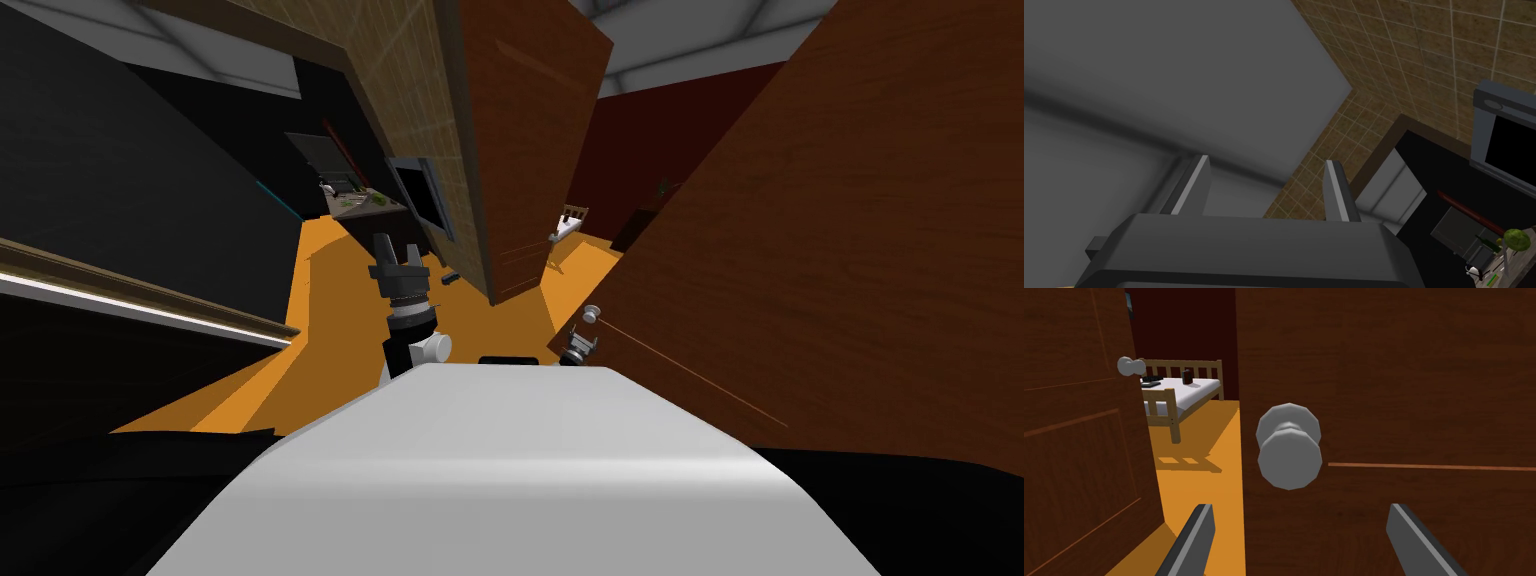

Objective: Push the door open

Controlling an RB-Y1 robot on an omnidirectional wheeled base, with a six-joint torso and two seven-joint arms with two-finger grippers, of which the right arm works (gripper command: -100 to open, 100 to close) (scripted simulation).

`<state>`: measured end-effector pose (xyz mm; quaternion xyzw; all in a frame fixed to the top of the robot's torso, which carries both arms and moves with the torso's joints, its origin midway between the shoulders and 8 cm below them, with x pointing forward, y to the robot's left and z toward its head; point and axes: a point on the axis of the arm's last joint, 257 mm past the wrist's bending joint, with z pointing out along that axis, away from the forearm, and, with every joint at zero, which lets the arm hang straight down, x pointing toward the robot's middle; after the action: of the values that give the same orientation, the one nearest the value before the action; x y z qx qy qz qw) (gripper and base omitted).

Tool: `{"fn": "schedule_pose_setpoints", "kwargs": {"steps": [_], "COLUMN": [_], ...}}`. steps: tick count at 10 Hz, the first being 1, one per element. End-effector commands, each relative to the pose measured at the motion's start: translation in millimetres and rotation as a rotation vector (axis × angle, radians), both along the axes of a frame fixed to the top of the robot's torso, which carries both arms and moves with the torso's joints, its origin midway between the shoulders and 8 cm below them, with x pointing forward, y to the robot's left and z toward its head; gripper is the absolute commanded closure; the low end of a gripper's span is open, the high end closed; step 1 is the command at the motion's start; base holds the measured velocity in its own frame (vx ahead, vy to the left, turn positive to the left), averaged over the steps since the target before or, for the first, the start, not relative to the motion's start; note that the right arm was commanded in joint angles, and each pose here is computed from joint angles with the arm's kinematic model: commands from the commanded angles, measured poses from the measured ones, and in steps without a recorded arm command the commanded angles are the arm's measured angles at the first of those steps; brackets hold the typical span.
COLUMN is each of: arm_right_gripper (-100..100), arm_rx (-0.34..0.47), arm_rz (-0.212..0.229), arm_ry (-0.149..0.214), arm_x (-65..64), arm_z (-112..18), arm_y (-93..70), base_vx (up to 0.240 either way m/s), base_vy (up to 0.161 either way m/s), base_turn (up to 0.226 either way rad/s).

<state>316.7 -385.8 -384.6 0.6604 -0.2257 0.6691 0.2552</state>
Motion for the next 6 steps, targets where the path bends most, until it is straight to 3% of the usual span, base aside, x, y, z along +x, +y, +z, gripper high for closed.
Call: {"fn": "schedule_pose_setpoints", "kwargs": {"steps": [1, 4, 6], "arm_right_gripper": [-100, -100, -100], "arm_rx": [-0.013, -0.026, 0.007], "arm_rz": [0.002, -0.001, -0.017], "arm_ry": [0.0, 0.0, -0.004], "arm_x": [-1.1, -4.3, -7.2], "arm_z": [2.1, 1.9, -4.6], "arm_y": [-7.0, -18.8, -12.9], "base_vx": [0.133, 0.156, 0.172], "base_vy": [-0.108, -0.117, -0.131], "base_turn": [0.022, 0.021, 0.037]}}
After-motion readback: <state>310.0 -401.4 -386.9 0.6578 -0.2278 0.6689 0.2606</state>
